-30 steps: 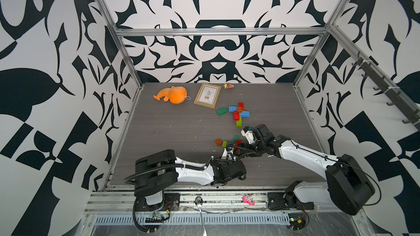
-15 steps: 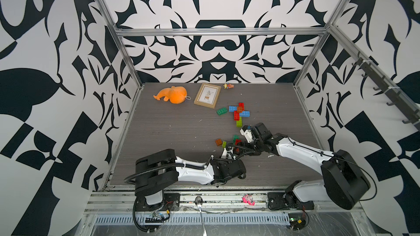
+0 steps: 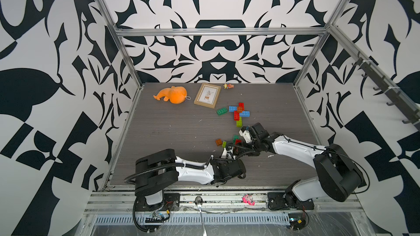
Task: Assemble a small pinwheel with lego
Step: Assemble the lego brick with the lego brick, then move the lego brick at the center of the board.
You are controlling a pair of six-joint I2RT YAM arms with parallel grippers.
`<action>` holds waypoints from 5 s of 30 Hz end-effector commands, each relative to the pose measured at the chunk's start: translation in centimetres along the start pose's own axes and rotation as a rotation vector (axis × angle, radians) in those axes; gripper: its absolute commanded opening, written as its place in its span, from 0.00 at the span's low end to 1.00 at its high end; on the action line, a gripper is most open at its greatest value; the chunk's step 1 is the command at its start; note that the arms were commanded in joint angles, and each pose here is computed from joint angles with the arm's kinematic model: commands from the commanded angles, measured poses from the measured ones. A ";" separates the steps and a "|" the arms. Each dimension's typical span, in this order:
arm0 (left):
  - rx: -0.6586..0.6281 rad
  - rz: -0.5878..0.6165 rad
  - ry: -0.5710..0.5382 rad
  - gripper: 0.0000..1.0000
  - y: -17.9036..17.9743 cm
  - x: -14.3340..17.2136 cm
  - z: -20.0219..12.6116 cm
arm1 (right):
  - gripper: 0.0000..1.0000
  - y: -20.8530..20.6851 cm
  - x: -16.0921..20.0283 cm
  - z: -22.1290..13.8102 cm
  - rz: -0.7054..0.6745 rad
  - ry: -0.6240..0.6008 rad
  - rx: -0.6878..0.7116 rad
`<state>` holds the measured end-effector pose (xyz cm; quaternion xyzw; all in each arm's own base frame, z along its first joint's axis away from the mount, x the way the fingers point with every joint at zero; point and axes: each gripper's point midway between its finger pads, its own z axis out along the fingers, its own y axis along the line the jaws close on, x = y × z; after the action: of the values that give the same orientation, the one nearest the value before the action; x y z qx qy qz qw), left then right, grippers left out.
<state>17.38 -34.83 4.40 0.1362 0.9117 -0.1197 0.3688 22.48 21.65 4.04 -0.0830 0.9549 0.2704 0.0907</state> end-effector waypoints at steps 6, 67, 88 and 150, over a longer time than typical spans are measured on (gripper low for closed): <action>-0.016 0.021 0.029 0.31 -0.2 0.2 0.3 | 0.84 2.1 -2.5 -1.6 -0.022 -0.098 -0.046; -0.089 0.016 0.044 0.54 1.3 -0.9 -1.0 | 0.71 -4.8 -1.0 2.1 0.091 -0.041 0.246; 0.227 -0.047 -0.088 1.00 4.1 -7.3 -10.3 | 0.95 1.9 -4.7 -2.3 -0.035 -0.121 0.049; 0.320 0.017 -0.245 1.00 12.7 -6.5 -10.4 | 0.87 3.7 -30.8 6.1 -0.059 -0.149 0.151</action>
<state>19.25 -20.34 13.24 0.1843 0.8409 -0.2641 0.4349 53.15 29.83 5.25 -0.0597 0.9671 0.1765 0.1730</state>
